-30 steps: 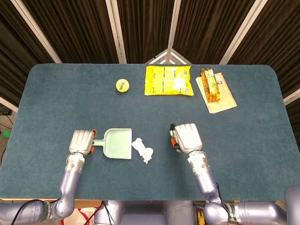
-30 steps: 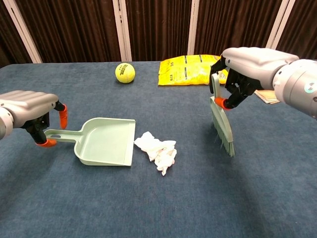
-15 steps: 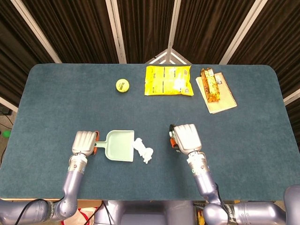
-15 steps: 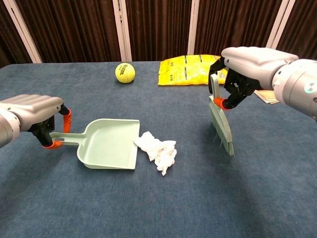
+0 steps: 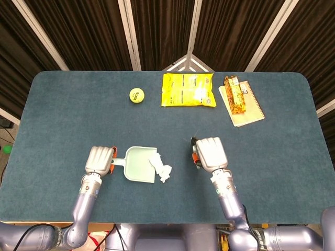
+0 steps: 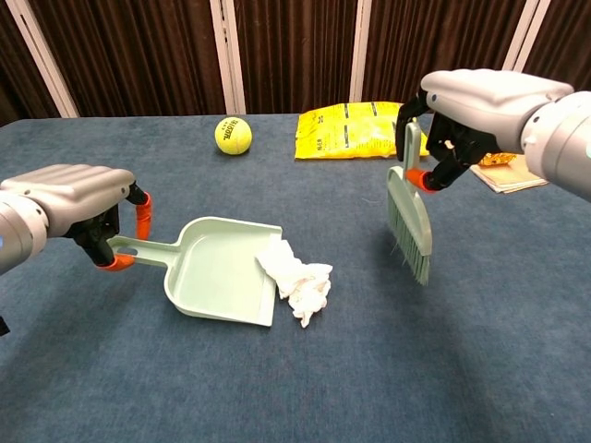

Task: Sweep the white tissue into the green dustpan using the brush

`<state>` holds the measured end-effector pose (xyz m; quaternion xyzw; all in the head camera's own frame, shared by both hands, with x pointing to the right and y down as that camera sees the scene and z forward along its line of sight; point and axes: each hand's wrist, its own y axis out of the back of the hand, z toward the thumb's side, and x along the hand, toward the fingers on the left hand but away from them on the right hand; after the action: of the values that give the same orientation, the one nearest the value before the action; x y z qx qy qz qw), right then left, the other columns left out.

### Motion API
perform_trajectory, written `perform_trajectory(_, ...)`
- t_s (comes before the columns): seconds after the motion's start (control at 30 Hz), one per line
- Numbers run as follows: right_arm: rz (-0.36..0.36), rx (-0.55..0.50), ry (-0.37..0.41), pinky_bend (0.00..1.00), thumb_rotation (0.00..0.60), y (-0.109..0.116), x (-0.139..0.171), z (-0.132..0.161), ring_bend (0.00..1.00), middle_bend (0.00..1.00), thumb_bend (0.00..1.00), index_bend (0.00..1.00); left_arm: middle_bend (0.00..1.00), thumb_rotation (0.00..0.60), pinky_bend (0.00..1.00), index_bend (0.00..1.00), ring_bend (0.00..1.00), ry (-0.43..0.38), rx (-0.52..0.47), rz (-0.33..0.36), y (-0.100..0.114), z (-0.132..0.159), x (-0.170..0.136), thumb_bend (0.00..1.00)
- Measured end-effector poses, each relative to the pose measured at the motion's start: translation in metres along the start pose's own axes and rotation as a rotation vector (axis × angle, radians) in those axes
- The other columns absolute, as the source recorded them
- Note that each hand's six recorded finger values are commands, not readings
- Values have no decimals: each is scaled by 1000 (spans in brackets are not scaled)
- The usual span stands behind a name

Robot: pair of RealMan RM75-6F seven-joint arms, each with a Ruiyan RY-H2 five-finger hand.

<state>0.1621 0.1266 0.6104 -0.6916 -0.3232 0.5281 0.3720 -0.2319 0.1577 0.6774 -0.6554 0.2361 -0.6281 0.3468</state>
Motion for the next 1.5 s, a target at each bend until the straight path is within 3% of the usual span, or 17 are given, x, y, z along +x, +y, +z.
perform_trajectory(0.5, -17, 86, -59, 871, 600, 15, 13, -29, 935, 911, 452, 740, 1000, 600, 1000, 676, 1000, 4, -15, -17, -3, 9, -3, 584)
perform_trajectory(0.73, 14, 96, -61, 871, 600, 11, 25, -29, 936, 911, 453, 742, 1000, 600, 1000, 677, 1000, 11, -22, -14, -1, 5, -2, 584)
perform_trajectory(1.23, 83, 80, -6, 870, 600, -17, 41, 8, 936, 911, 454, 746, 1000, 600, 1000, 676, 1000, 4, -37, -13, 0, 2, -2, 584)
perform_trajectory(1.5, 114, 24, 41, 870, 600, -28, 44, 42, 936, 911, 455, 751, 1000, 600, 1000, 676, 1000, -6, -56, -20, 0, 7, -2, 584)
